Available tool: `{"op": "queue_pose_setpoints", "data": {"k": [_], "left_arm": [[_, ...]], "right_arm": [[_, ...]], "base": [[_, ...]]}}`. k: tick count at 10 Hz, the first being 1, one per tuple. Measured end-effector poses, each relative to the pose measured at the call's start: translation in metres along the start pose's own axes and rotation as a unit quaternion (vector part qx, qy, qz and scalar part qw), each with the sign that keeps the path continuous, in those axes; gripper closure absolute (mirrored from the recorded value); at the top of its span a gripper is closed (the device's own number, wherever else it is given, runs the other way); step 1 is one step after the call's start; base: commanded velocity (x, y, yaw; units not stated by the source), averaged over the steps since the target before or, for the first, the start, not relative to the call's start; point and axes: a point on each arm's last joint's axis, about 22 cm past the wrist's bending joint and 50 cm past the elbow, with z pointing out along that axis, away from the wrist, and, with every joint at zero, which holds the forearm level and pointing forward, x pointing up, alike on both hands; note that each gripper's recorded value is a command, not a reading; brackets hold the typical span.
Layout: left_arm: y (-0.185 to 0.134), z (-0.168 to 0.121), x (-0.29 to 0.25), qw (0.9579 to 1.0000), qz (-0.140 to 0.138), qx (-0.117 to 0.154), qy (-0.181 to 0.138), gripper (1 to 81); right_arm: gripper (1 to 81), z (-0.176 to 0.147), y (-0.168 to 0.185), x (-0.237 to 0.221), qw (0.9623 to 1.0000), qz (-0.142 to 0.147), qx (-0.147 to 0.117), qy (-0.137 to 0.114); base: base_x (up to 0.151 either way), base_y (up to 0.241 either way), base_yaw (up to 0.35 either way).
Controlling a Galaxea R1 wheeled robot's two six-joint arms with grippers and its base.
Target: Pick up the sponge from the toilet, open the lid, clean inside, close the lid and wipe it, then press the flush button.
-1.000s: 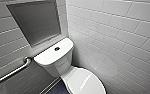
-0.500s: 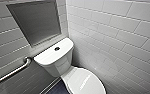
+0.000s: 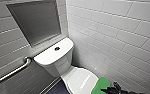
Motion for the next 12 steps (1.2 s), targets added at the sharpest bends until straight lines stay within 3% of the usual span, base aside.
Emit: {"op": "queue_pose_setpoints", "data": {"k": [5, 8, 12], "left_arm": [[-0.010, 0.013, 0.007, 1.0000, 0.002, 0.000, 0.002, 1.0], [-0.009, 0.024, -0.006, 0.9998, -0.012, -0.002, -0.017, 1.0], [-0.011, 0.031, -0.014, 0.9996, -0.015, 0.004, -0.022, 1.0]], "right_arm": [[81.1, 0.085, -0.035, 0.067, 0.9993, -0.036, 0.001, -0.012], [81.1, 0.125, -0.031, 0.082, 0.9993, -0.028, -0.010, -0.024], [81.1, 0.160, -0.021, 0.120, 0.9983, -0.031, -0.048, 0.012]], "base": [[0.000, 0.000, 0.000], [0.000, 0.000, 0.000], [0.000, 0.000, 0.000]]}}
